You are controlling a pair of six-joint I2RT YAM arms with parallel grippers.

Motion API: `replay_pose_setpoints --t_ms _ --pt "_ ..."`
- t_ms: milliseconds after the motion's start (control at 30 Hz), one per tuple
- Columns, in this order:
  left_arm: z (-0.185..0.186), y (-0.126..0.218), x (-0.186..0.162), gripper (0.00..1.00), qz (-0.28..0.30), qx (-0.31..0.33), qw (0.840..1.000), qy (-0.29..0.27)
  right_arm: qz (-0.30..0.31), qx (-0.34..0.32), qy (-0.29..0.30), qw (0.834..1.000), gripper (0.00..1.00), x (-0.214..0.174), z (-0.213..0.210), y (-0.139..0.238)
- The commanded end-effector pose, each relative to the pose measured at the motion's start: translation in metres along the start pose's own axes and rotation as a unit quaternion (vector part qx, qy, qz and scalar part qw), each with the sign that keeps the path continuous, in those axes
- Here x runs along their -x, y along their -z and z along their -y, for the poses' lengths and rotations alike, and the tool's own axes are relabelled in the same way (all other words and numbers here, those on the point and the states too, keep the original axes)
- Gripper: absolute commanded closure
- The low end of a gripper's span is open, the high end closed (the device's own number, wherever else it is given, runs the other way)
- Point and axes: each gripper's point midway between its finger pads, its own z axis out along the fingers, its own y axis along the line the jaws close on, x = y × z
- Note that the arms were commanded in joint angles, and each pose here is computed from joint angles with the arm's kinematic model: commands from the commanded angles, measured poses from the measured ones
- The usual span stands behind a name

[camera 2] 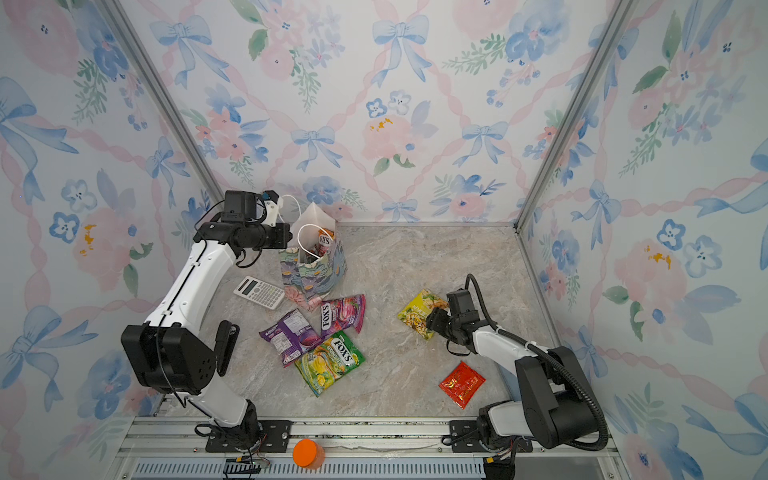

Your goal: Place the snacks into the paper bag

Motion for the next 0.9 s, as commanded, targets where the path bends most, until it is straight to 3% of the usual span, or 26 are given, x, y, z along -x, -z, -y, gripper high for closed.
replay_pose_setpoints --t_ms 0,333,733,867 --pt "-0.004 -0.006 -0.011 1.0 -0.018 0.003 1.0 0.011 0.0 0.007 -0.012 1.0 0.3 0.004 -0.002 -0.006" --pt "-0.004 -0.004 -0.009 1.0 -0.015 0.003 1.0 0.011 -0.013 0.011 -0.026 1.0 0.46 0.001 -0.001 -0.018" --pt "-0.003 -0.003 -0.009 1.0 -0.015 0.002 1.0 0.01 -0.014 0.019 -0.024 0.999 0.77 -0.002 -0.002 -0.019" --pt "-0.003 -0.003 -0.009 1.0 -0.015 0.002 1.0 0.011 -0.014 0.027 -0.022 0.999 0.84 -0.001 -0.006 -0.019"
